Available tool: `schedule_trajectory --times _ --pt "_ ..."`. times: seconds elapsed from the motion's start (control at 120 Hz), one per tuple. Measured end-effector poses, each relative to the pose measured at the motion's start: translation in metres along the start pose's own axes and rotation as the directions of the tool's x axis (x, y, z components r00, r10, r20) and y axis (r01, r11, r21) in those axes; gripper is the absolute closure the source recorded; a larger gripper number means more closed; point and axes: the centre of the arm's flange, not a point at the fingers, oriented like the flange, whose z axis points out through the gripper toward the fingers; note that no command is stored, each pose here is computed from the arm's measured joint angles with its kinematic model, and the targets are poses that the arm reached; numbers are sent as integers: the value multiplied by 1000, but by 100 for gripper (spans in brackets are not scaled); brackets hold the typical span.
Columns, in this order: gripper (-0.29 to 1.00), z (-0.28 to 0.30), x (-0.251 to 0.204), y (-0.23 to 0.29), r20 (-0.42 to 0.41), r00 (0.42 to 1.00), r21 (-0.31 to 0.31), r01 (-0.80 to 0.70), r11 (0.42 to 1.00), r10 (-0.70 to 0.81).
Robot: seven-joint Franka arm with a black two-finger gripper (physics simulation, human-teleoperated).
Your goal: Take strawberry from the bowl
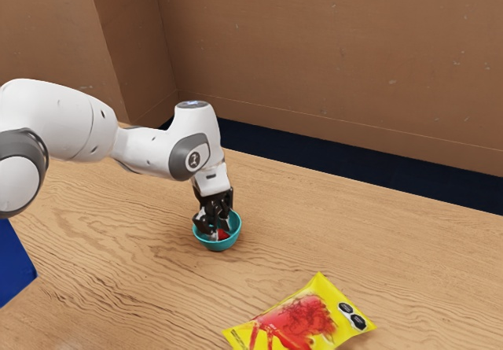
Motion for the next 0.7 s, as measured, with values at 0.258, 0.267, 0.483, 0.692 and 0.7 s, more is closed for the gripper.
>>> schedule_trajectory --times 0.258,0.267,0.483,0.692,0.7 --pt "75 -24 9 1 -5 1000 44 -10 999 10" --pt "75 -26 9 2 -5 1000 48 -11 999 11" --pt "79 -106 56 24 -8 996 148 -84 985 86" --pt "75 -54 125 -11 -3 984 115 -176 978 178" --pt "73 -52 126 -11 -3 984 112 -177 978 179"
